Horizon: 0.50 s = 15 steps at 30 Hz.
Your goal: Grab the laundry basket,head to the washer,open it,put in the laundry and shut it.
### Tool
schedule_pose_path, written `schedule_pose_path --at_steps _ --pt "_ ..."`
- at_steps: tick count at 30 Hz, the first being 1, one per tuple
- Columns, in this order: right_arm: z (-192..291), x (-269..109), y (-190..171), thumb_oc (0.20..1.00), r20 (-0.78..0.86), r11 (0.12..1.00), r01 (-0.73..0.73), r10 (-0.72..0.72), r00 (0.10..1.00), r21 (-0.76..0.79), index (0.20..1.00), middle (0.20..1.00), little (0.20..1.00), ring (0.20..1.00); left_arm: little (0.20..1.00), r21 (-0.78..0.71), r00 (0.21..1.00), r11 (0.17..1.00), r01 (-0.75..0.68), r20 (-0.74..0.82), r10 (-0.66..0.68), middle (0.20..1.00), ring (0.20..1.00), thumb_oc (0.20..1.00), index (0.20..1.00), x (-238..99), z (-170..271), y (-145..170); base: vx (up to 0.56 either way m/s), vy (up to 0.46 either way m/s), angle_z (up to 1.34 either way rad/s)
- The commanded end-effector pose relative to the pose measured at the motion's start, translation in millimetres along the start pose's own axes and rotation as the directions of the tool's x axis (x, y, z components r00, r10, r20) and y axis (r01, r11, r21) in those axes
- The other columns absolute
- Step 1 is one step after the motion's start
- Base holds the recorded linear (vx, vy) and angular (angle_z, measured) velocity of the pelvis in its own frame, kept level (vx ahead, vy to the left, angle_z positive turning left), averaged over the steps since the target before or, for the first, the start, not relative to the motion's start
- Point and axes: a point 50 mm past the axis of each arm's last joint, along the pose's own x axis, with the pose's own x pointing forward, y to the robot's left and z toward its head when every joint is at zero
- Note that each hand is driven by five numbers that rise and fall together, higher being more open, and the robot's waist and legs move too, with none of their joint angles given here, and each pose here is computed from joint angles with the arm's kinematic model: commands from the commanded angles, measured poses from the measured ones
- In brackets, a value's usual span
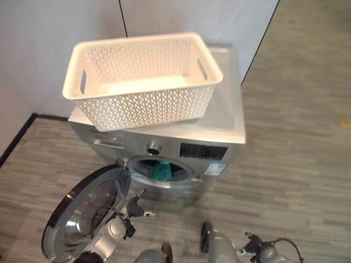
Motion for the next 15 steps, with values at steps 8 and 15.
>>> schedule_pose_path --at_steps 8,15 --pt "16 1 -10 1.0 0.058 0.999 0.023 -0.024 0.998 0.025 1.0 1.0 1.0 1.0 1.0 -0.195 0.995 0.98 0.031 0.099 -0.011 1.0 1.0 1.0 1.0 -5 19 1 -0.25 -0.134 -0.27" --pt "-9 0 -4 1.0 -0.025 0.998 0.021 -0.019 0.999 0.054 1.0 1.0 1.0 1.0 1.0 -0.312 0.983 0.945 -0.095 0.123 0.14 1.0 1.0 1.0 1.0 -12 23 17 -0.13 0.026 0.38"
